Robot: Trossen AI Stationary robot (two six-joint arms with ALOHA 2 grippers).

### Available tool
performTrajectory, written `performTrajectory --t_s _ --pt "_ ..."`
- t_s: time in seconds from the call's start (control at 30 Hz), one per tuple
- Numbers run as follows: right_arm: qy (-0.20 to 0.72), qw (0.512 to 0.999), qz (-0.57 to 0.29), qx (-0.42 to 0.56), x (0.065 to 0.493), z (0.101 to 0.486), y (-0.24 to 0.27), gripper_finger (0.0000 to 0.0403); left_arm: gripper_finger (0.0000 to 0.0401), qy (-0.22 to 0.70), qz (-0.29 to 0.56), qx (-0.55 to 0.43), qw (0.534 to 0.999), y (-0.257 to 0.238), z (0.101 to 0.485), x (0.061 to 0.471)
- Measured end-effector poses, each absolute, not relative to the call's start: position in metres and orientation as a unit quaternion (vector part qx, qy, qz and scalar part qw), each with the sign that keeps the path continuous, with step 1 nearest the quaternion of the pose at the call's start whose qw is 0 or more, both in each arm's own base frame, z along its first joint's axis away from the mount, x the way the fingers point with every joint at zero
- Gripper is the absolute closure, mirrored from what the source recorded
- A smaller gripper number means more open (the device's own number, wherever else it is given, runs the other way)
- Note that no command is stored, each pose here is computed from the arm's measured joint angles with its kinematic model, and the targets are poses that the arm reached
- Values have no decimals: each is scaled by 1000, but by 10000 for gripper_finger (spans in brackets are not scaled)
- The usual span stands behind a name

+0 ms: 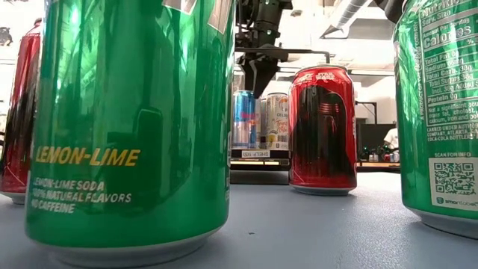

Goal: Place canned beverage on shelf
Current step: Put the right blue soda can on the shelf aligned with the other blue soda can

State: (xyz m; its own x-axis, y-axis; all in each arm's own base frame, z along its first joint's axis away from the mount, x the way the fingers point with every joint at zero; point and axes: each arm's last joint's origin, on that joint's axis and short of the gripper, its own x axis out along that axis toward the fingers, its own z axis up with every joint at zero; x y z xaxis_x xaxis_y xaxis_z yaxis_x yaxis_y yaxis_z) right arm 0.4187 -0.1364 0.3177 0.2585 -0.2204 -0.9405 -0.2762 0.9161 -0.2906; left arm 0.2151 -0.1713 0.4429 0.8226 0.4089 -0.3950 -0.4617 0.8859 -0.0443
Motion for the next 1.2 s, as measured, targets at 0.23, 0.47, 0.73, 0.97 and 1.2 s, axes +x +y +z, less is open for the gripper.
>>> performTrajectory --t_s 0.23,0.47,0.73,0.97,1.2 --pt "608 772 1 -184 419 318 -136 117 96 191 229 -69 952 -171 443 215" --pt "594 782 -4 -188 421 325 -132 117 96 191 229 -70 952 -171 443 215" --pt "585 780 9 -222 423 326 -133 117 96 194 226 -73 952 -172 443 215" --pt "557 796 6 -238 429 329 -137 117 96 194 226 -73 952 -172 443 215" --pt "574 785 20 -232 426 320 -140 117 96 194 226 -73 952 -172 443 215"
